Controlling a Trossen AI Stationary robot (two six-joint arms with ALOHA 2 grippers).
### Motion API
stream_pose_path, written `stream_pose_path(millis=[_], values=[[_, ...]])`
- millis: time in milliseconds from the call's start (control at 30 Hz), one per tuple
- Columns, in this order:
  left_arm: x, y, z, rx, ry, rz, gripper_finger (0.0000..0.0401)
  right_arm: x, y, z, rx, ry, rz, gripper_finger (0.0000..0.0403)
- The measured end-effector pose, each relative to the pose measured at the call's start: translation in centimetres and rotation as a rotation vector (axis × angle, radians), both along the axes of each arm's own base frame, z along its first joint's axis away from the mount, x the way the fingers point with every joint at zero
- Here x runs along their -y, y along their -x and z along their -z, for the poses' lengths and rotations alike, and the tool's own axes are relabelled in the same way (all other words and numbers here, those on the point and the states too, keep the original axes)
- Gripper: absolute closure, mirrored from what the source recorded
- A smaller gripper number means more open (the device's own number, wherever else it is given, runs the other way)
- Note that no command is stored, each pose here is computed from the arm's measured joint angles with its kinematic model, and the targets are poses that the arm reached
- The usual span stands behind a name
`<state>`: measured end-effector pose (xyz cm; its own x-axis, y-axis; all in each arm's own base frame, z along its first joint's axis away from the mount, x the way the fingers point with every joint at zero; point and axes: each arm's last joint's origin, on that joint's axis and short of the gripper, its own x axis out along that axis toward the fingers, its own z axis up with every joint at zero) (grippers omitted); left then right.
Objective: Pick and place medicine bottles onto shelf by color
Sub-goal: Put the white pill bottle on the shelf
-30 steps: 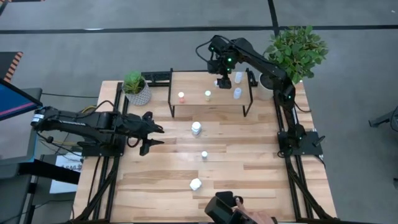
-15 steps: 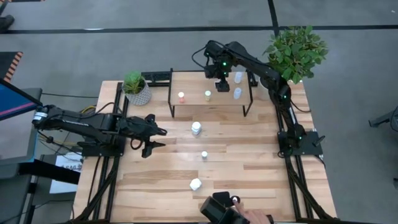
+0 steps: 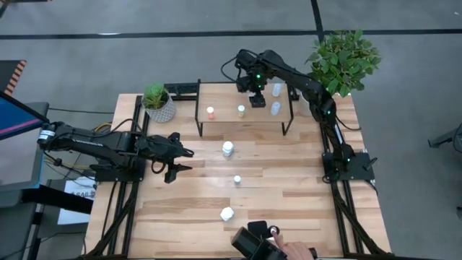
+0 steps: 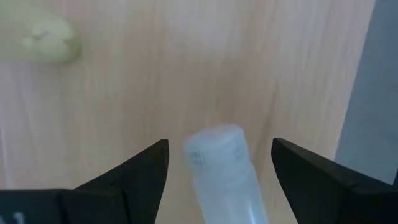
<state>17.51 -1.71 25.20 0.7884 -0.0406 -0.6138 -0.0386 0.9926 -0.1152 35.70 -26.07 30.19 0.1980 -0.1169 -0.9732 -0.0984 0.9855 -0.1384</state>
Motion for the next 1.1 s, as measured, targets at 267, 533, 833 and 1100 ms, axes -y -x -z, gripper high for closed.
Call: stream_pose_path(millis=[267, 533, 833, 1100], values=[[0.0, 0.0, 0.0, 0.0, 0.001, -0.001, 0.0186, 0.1, 0.2, 0.0, -0.005, -0.004, 0.005, 0.0145], [0.0, 0.0, 0.0, 0.0, 0.001, -0.001, 0.0186, 0.1, 0.2, 0.0, -0.005, -0.004, 0.005, 0.0231], [0.0, 0.0, 0.0, -0.001, 0.001, -0.001, 0.0186, -0.1, 0.3, -0.5, 0.004, -0.001, 0.017, 0.0288], [0.0, 0.0, 0.0, 0.0, 0.001, -0.001, 0.0186, -1.9, 2.3, -5.4, 0.112, 0.067, 0.026, 0.0283]])
